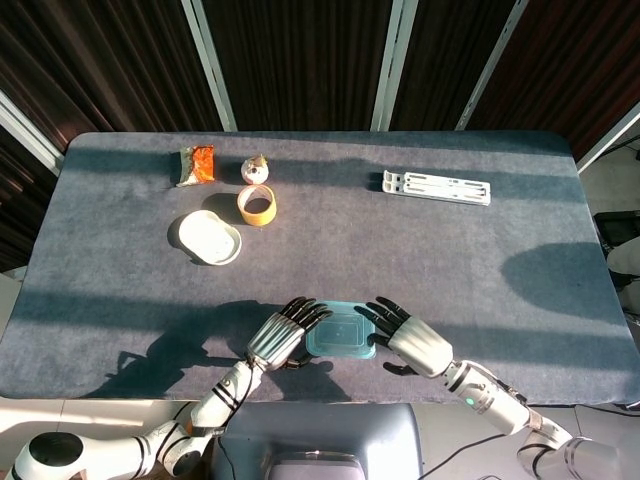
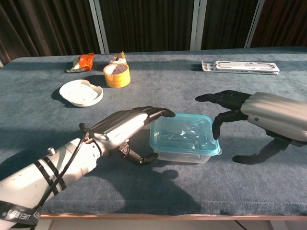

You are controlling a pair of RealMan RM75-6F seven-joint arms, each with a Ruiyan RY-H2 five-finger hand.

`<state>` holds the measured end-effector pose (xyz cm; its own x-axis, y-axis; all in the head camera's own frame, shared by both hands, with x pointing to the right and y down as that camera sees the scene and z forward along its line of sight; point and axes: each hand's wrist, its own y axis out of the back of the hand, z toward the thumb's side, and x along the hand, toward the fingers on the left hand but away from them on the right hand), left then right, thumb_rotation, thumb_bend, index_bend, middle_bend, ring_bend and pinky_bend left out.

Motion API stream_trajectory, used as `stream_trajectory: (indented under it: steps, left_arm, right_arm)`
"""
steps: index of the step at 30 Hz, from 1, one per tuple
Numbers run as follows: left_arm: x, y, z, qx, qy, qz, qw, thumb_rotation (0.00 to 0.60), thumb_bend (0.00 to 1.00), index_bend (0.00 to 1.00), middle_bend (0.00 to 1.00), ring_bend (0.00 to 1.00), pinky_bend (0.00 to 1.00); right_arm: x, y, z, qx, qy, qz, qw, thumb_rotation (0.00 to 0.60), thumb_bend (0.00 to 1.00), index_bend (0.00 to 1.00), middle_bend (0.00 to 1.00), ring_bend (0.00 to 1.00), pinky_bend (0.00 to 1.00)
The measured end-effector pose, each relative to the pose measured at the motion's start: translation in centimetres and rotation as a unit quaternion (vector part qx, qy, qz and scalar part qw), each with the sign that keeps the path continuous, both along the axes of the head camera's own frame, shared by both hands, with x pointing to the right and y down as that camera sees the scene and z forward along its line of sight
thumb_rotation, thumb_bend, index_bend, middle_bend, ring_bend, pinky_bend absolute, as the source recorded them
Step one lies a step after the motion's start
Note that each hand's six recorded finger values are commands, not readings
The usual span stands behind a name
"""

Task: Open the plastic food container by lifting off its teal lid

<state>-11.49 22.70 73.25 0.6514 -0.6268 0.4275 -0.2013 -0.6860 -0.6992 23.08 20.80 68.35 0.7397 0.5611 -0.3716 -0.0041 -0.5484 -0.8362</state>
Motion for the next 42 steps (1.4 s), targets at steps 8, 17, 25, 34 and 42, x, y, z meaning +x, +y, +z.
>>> stream_trajectory:
  steps: [8, 17, 25, 34, 42]
  left_arm:
    - [-0.1, 0.2, 0.1, 0.002, 0.003, 0.001, 1.0, 0.6, 0.33, 0.12, 0.21, 0.17, 0.09]
    - [-0.3, 0.1, 0.1, 0.003, 0.004, -0.001, 1.0, 0.6, 0.33, 0.12, 0.21, 0.17, 0.09]
    - [-0.4, 0.1, 0.1, 0.0, 0.002, 0.001, 1.0, 0.6, 0.33, 0.12, 0.21, 0.17, 0.09]
    - [-0.4, 0.3, 0.1, 0.0, 0.003, 0.004, 1.0, 0.6, 0.33, 0.12, 0.21, 0.17, 0.09]
    - [-0.6, 0.5, 0.3, 0.001, 0.002, 0.009, 1.0, 0.6, 0.33, 0.12, 0.21, 0.17, 0.09]
  right_arm:
    - [-1.1, 0.3, 0.8, -0.009, -0.024, -0.001, 0.9997, 0.6, 0.39, 0.62, 0.04, 0.0, 0.0]
    - [-1.6, 0.1, 1.2, -0.005, -0.034, 0.006, 0.9994, 0.6, 0.4, 0.63, 0.04, 0.0, 0.0]
    - [-1.7, -0.1, 1.6, -0.007, -0.031, 0.009, 0.9995, 0.6, 0.4, 0.63, 0.04, 0.0, 0.0]
    - [-1.8, -0.3, 1.6, -0.007, -0.035, 0.013, 0.9993, 0.6, 0.4, 0.64, 0.05, 0.0, 0.0]
    - [-1.7, -0.4, 1.5, -0.006, -0.037, 0.019, 0.9991, 0.6, 0.4, 0.65, 0.05, 0.0, 0.0]
